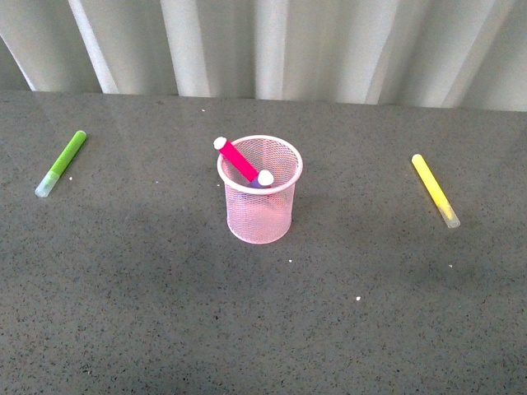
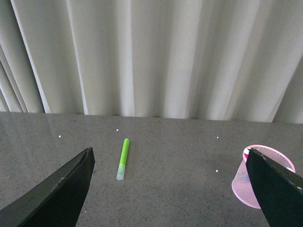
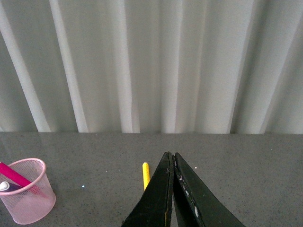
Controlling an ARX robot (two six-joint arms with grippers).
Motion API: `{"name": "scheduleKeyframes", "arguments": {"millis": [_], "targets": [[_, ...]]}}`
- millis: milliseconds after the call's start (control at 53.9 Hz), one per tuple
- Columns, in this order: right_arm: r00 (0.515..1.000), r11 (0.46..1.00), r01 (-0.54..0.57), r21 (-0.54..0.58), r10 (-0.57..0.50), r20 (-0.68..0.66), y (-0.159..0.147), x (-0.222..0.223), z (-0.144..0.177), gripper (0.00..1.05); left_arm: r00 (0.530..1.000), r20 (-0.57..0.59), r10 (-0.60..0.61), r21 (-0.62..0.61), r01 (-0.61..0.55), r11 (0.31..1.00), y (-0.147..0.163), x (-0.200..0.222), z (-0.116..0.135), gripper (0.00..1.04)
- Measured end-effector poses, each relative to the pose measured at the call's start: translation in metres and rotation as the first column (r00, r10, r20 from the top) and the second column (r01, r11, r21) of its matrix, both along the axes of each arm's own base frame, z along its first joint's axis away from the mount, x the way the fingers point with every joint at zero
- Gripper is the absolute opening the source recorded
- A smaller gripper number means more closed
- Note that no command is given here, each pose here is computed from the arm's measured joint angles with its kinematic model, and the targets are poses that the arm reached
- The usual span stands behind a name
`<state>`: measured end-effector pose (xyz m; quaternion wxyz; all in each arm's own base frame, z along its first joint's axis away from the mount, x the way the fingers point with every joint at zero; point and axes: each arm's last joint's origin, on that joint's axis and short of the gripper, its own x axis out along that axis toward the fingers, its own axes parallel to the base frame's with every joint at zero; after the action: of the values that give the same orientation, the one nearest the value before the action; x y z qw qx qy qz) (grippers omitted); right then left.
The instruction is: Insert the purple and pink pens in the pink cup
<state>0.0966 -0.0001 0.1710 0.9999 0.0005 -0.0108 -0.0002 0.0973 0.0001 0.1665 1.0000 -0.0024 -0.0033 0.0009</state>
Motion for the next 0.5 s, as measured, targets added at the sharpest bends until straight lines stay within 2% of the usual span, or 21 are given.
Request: {"name": "scheduleKeyframes", "arguments": {"millis": [186,315,501], "targets": [[1.000,1.000,0.000,0.000,0.000,-0.002,0.0000,0.0000,-0.0002,0.04,1.000,0.000,0.000,0.000,0.000,1.000,0.0000,0.0000,0.0000,0.98],[1.000,1.000,0.000,0.000,0.000,-0.002,0.0000,0.0000,-0.0002,0.33,1.000,0.000,0.000,0.000,0.000,1.000,0.0000,0.0000,0.0000,0.98],[1.000,1.000,0.000,0.000,0.000,-0.002,0.0000,0.0000,-0.0002,0.61,1.000,0.000,0.000,0.000,0.000,1.000,0.0000,0.0000,0.0000,0.98]]}}
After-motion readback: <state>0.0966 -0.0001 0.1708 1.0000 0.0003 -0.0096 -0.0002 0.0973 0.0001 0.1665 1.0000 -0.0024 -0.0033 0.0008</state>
